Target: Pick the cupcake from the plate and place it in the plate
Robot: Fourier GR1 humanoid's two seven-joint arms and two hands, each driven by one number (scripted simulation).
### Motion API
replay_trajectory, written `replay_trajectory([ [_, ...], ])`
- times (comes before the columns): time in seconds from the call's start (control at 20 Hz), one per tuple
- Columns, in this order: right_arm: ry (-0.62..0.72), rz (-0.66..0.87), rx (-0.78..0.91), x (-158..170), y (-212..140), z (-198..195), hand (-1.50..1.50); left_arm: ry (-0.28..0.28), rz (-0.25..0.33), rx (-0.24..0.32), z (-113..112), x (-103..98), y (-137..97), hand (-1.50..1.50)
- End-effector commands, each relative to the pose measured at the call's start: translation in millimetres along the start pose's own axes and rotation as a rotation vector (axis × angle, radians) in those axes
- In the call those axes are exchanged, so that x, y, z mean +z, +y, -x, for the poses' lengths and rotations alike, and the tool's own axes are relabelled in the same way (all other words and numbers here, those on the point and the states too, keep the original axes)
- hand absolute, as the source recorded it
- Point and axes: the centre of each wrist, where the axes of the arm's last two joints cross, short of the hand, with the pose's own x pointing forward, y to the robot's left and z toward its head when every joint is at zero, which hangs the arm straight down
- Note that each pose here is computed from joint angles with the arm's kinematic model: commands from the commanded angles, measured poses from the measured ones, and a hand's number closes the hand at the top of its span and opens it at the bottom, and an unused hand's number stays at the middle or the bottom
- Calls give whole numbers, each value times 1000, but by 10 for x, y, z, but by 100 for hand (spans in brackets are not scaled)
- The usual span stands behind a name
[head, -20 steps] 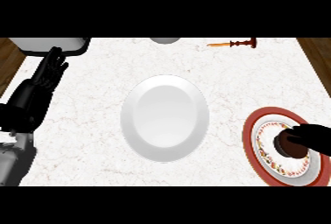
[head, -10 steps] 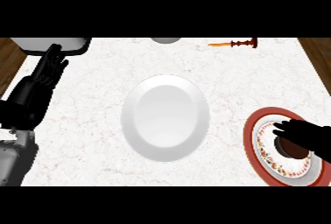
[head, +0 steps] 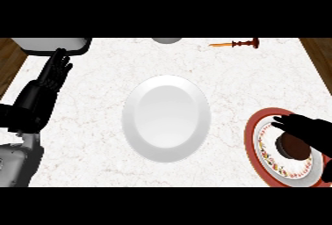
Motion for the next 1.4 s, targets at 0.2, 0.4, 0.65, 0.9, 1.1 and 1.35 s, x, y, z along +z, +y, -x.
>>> replay_trajectory([
  [0.2,-15,-83,5,-259,143,162,-150,5,-4,7,-122,17,-6,0],
  [0.4,18,-81,16,-438,320,147,-150,-1,9,4,-54,-120,-9,0],
  [0.65,67,-73,92,-488,375,166,-150,-8,-1,1,-154,-119,-73,0],
  [0.9,-63,177,21,-523,404,136,150,-5,-3,4,-95,35,25,0],
  [1.1,-99,285,57,-565,316,86,150,2,3,0,-114,116,-11,0],
  [1.35,665,162,-372,-201,1399,107,150,81,-127,-35,77,148,266,0],
])
